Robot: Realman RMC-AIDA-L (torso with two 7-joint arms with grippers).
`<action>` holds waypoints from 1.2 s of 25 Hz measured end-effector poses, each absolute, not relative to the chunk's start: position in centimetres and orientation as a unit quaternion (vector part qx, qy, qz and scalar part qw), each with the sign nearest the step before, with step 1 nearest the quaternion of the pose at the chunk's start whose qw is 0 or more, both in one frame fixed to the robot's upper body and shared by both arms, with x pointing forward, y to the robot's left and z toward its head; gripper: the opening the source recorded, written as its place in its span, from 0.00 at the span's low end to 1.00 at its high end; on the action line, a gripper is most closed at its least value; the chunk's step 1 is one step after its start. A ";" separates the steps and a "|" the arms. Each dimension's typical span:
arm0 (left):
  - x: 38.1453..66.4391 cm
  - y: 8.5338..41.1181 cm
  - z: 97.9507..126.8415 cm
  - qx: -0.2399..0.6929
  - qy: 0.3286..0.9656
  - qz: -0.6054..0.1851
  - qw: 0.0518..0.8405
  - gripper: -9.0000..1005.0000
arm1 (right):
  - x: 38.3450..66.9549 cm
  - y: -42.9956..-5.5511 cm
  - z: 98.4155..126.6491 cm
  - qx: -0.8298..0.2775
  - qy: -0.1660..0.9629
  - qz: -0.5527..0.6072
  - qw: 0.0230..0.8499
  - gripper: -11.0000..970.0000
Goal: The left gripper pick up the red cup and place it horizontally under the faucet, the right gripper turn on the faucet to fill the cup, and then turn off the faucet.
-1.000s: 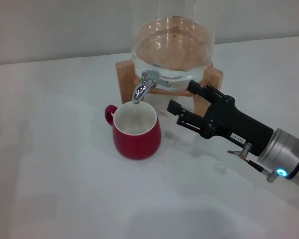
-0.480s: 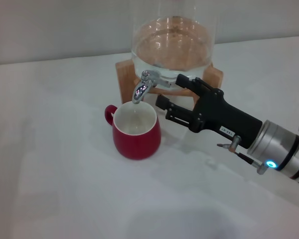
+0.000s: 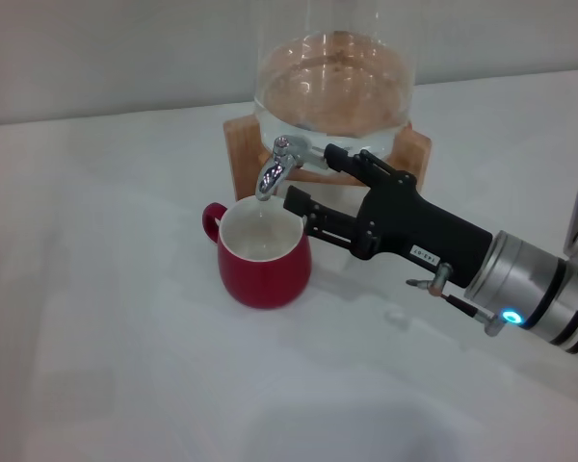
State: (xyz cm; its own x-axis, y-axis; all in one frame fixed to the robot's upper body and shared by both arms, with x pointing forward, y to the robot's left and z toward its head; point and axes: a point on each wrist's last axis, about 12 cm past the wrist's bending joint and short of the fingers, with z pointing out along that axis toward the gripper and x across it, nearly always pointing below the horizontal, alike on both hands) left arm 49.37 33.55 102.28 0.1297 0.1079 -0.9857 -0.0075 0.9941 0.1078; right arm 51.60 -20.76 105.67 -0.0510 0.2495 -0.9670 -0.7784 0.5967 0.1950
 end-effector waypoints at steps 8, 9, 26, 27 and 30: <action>49.7 33.4 102.5 0.040 0.656 0.036 0.753 0.63 | 51.5 -20.3 105.8 -0.221 0.605 0.400 0.653 0.90; 49.7 33.4 102.5 0.040 0.656 0.036 0.753 0.63 | 51.5 -20.3 105.8 -0.222 0.605 0.400 0.652 0.90; 49.8 33.4 102.5 0.041 0.654 0.036 0.754 0.63 | 51.0 -19.7 105.8 -0.225 0.603 0.415 0.643 0.90; 49.8 33.4 102.6 0.041 0.654 0.036 0.754 0.63 | 51.0 -19.7 105.8 -0.226 0.602 0.417 0.642 0.90; 49.8 33.4 102.6 0.041 0.654 0.036 0.755 0.63 | 50.9 -19.5 105.8 -0.228 0.601 0.419 0.641 0.90</action>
State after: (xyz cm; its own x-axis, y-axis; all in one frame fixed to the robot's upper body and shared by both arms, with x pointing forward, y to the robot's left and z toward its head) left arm 49.83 33.36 102.58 0.1431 0.1074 -0.9839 -0.0004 0.9941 0.1085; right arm 50.90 -19.53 105.80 -0.0730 0.2633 -0.9619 -0.8114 0.5451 0.2108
